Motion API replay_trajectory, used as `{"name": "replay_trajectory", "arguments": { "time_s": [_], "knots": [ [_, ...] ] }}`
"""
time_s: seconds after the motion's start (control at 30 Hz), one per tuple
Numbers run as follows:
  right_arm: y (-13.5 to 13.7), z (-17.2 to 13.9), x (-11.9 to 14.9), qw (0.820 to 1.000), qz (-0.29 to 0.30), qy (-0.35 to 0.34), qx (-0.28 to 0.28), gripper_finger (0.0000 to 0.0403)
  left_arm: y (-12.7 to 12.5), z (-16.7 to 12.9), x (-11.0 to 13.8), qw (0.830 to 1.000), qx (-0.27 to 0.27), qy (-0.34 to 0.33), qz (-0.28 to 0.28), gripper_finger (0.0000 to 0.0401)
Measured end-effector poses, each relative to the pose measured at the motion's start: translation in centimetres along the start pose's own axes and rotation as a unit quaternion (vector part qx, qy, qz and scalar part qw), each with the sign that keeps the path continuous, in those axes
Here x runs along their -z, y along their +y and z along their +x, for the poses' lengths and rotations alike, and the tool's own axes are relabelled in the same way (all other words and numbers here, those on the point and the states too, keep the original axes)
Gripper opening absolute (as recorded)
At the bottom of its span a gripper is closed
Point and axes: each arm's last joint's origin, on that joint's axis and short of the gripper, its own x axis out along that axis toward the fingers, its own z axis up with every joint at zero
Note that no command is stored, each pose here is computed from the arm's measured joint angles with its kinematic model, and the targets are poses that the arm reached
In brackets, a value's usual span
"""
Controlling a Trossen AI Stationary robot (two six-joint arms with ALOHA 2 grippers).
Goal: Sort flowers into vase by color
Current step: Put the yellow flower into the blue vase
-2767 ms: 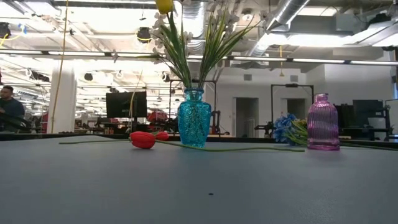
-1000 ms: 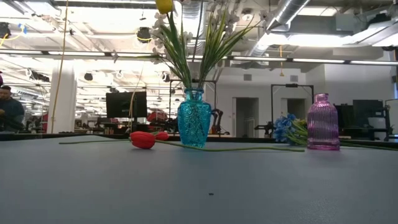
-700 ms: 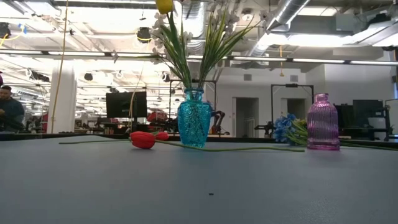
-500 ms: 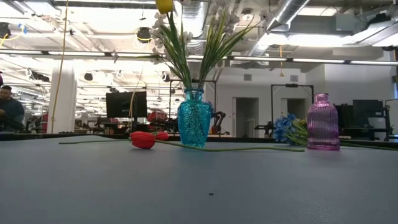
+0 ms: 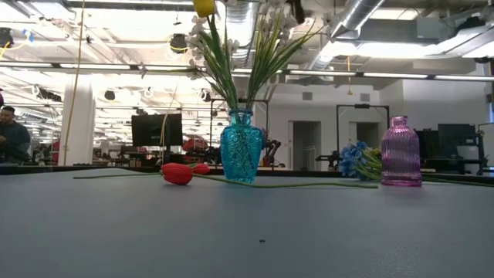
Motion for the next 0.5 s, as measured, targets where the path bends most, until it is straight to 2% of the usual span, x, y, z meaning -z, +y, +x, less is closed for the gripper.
{"name": "replay_trajectory", "arguments": {
  "time_s": [0.1,0.23,0.33,0.5],
  "knots": [
    [-0.4,1.5,1.1,0.999,-0.017,0.033,0.006,0.0033,-0.1,-0.1,0.5,1.0,0.015,0.002,0.017,0.0154],
    [-0.5,2.4,1.5,0.999,-0.022,0.042,0.005,0.0033,0.1,-0.6,2.3,1.0,0.008,-0.011,0.016,0.0154],
    [-0.9,2.8,2.0,0.999,-0.012,0.048,0.01,0.0033,0.3,-1.1,4.2,1.0,-0.001,-0.027,-0.002,0.0154],
    [-1.6,3.3,4.4,0.997,0.002,0.075,0.029,0.0033,0.5,-1.9,7.1,0.998,-0.001,-0.044,-0.042,0.0154]
  ]
}}
